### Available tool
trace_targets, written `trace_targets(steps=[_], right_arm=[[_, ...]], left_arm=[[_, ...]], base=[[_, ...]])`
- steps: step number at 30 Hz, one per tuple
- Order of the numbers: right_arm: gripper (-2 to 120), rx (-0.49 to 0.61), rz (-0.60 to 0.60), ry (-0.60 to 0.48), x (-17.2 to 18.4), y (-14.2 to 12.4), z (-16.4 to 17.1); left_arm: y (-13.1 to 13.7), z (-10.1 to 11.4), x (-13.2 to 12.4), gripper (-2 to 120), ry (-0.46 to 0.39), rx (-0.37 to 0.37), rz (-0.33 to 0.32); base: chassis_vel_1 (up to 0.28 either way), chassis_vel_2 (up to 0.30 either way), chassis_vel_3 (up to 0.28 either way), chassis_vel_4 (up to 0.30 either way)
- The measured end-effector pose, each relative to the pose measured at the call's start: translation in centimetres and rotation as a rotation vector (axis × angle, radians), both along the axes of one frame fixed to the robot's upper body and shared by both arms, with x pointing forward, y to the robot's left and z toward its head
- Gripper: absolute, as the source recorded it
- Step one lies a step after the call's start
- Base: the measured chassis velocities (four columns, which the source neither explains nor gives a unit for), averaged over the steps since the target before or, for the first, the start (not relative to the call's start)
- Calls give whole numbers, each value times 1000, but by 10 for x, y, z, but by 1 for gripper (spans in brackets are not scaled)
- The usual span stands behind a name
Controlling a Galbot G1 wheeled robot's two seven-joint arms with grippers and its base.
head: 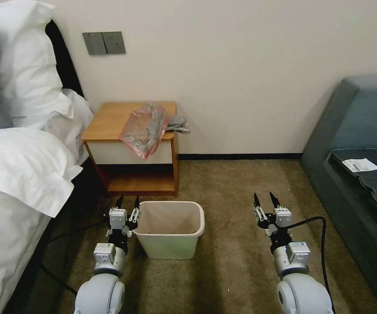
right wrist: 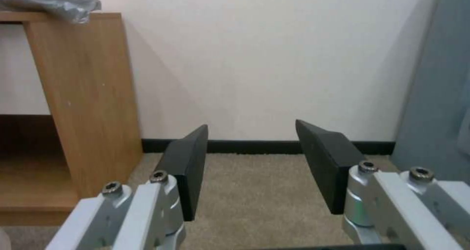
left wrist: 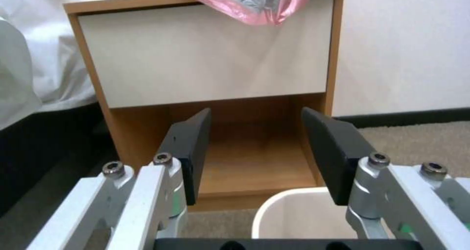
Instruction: Pick up the garbage bag from the table and place it over the trash can.
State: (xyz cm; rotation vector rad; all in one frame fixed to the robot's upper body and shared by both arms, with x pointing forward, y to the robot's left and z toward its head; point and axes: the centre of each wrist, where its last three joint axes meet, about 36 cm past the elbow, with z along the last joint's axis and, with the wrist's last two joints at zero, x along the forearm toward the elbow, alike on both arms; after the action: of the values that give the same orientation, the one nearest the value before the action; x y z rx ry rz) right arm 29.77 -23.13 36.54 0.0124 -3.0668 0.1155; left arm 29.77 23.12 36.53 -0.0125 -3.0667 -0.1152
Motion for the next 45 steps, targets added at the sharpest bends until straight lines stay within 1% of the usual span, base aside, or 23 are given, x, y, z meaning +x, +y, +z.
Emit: trace_targets(steps=[45], right_arm=[[50, 0, 0, 0, 0, 0, 0]], left_arm=[[0, 0, 0, 50, 0, 0, 0]], base=[[0, 0, 0, 0]])
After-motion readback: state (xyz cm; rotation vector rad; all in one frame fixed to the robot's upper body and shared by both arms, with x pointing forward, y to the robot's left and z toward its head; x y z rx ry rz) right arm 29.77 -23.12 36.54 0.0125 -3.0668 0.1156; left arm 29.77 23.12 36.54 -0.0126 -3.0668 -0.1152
